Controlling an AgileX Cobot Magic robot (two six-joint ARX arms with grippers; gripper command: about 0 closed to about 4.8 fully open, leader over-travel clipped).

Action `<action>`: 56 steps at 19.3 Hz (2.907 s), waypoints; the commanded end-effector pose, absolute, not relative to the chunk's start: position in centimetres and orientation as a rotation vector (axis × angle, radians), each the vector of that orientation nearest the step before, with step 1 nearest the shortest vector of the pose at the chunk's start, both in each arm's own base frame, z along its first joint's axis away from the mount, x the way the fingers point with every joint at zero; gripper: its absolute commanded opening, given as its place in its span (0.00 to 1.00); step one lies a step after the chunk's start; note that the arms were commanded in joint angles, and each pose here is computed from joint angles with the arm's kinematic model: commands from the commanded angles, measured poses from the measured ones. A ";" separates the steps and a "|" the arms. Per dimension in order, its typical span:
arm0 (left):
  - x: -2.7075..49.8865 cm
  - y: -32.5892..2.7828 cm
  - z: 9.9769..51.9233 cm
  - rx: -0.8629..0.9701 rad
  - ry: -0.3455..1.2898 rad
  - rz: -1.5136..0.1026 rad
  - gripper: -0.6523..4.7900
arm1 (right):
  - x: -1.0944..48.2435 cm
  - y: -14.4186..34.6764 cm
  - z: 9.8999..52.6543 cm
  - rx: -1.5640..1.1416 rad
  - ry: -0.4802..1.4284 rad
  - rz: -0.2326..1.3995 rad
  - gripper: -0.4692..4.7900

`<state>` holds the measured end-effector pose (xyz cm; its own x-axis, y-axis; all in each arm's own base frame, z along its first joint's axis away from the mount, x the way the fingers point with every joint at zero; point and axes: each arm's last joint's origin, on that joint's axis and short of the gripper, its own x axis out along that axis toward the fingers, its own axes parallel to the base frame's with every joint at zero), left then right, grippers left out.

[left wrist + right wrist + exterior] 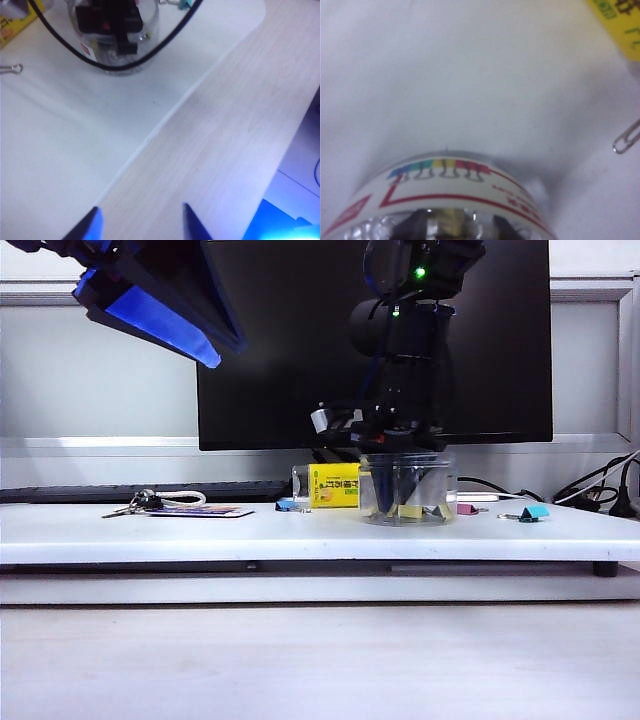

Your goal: Take the clips out of the round transparent plastic box and place them on the table.

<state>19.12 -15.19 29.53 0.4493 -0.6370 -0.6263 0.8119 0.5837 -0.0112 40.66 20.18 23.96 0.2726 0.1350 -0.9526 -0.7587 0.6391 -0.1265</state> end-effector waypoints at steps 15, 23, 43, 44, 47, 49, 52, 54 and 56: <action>19.0 -15.2 29.6 0.332 0.626 -0.927 0.51 | 41.2 20.4 23.9 -0.602 1.182 0.627 0.25; 19.0 -15.1 29.6 0.332 0.628 -0.928 0.51 | 40.6 20.3 27.1 -0.551 1.194 0.617 0.25; 19.0 -15.1 29.5 0.333 0.637 -0.927 0.51 | 42.5 21.5 22.4 -0.507 1.234 0.673 0.40; 19.0 -15.1 29.5 0.334 0.637 -0.927 0.51 | 42.5 21.5 22.3 -0.504 1.238 0.670 0.40; 19.0 -15.1 29.5 0.334 0.637 -0.927 0.51 | 42.7 21.6 21.7 -0.495 1.250 0.662 0.34; 19.0 -15.1 29.5 0.335 0.636 -0.928 0.51 | 42.7 21.7 21.5 -0.490 1.256 0.658 0.29; 19.0 -15.1 29.5 0.337 0.634 -0.928 0.51 | 42.6 21.6 21.7 -0.484 1.270 0.653 0.28; 19.0 -15.1 29.6 0.353 0.626 -0.935 0.51 | 42.5 21.6 21.9 -0.467 1.284 0.655 0.28; 19.0 -15.1 29.5 0.353 0.626 -0.935 0.51 | 42.3 21.6 22.1 -0.443 1.290 0.660 0.28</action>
<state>18.95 -15.07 29.30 0.4330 -0.6248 -0.6498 0.8274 0.5615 0.0114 42.58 21.50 23.52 0.2172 0.2022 -0.9550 -0.6798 0.7334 0.0007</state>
